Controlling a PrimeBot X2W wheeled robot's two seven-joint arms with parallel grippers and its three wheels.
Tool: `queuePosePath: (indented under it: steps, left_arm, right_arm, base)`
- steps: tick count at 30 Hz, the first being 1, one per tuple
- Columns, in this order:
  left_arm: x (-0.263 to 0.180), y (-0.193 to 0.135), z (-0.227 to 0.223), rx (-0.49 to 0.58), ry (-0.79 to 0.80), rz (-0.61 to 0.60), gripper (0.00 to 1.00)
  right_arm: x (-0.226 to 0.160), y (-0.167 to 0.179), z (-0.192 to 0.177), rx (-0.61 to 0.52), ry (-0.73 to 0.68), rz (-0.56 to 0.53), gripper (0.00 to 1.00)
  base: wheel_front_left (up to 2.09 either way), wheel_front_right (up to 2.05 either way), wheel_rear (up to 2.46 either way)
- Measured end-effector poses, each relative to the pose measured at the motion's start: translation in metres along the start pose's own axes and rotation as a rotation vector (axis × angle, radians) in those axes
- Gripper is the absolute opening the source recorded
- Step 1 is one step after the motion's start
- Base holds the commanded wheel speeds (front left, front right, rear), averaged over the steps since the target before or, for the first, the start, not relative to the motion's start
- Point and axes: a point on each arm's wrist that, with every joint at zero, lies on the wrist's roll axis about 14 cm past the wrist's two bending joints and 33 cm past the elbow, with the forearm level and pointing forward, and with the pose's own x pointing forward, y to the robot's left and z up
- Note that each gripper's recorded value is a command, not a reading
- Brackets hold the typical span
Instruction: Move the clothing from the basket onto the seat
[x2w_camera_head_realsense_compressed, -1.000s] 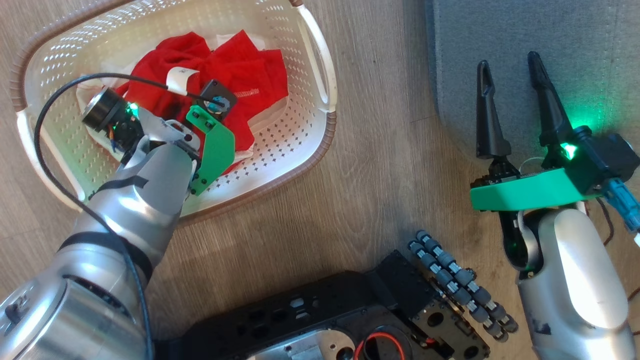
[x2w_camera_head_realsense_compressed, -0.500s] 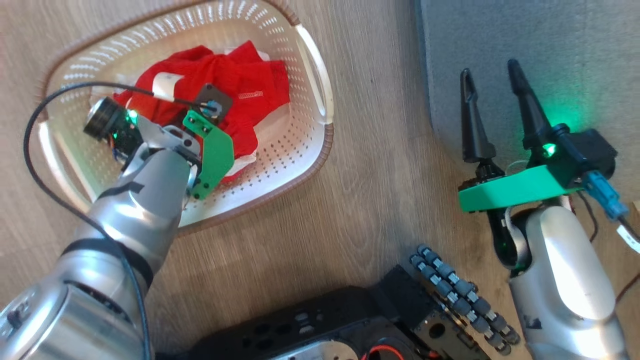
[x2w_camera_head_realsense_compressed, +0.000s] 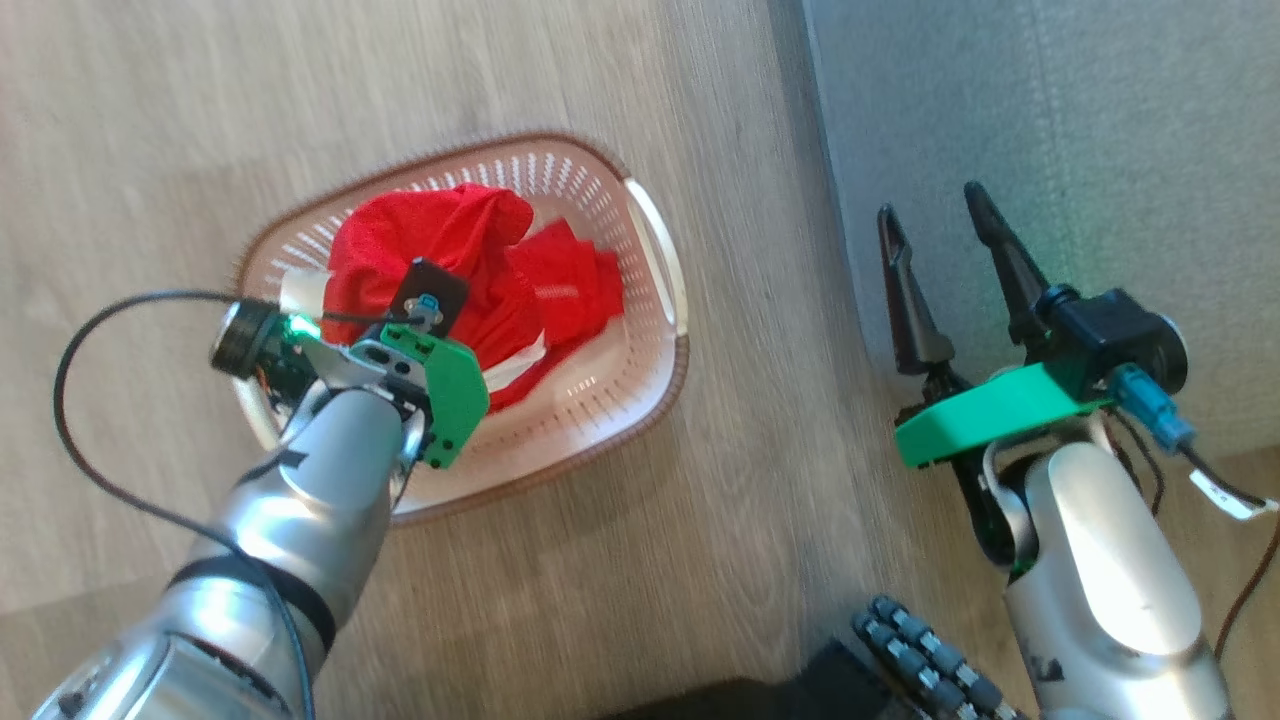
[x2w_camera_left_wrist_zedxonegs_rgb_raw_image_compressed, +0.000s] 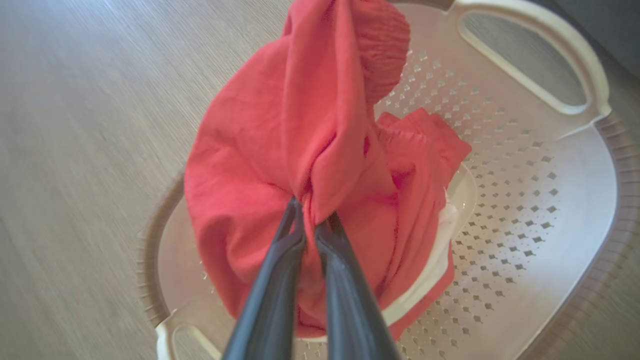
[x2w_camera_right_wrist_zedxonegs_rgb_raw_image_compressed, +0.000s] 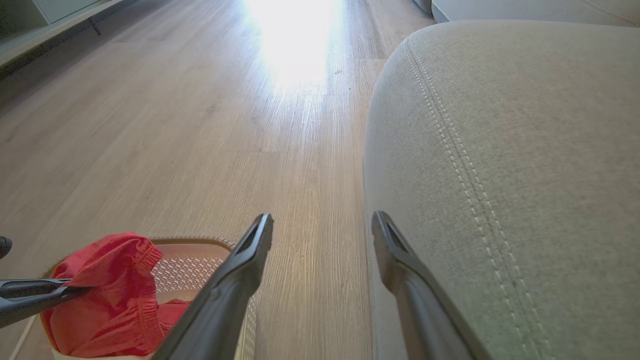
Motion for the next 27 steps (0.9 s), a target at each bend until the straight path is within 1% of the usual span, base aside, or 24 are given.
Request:
queuePosePath:
  steps: [2,6,9,12,22,27]
  left_arm:
    - [-0.011,0.006,0.012,-0.025,-0.035,0.034,0.00]
    - [-0.035,0.014,0.033,-0.032,-0.101,0.086,0.00]
    - [-0.052,0.017,0.068,-0.047,-0.206,0.120,0.00]
    - [-0.073,0.026,0.105,-0.095,-0.326,0.166,0.00]
    - [-0.167,0.051,0.174,-0.141,-0.646,0.313,0.00]
    - [-0.220,0.066,0.198,-0.208,-0.800,0.386,0.00]
  right_arm:
    - [-0.005,0.005,0.009,-0.006,-0.020,0.013,1.00]
    - [-0.014,0.013,0.028,-0.006,-0.066,0.031,1.00]
    - [-0.021,0.018,0.039,-0.010,-0.092,0.042,1.00]
    - [-0.029,0.023,0.048,-0.006,-0.113,0.051,1.00]
    - [-0.058,0.044,0.076,-0.001,-0.192,0.103,1.00]
    - [-0.075,0.059,0.085,0.005,-0.225,0.141,1.00]
  base:
    - [0.00,0.00,0.00]
    - [0.00,0.00,0.00]
    - [0.00,0.00,0.00]
    - [0.00,0.00,0.00]
    - [0.00,0.00,0.00]
    - [0.00,0.00,0.00]
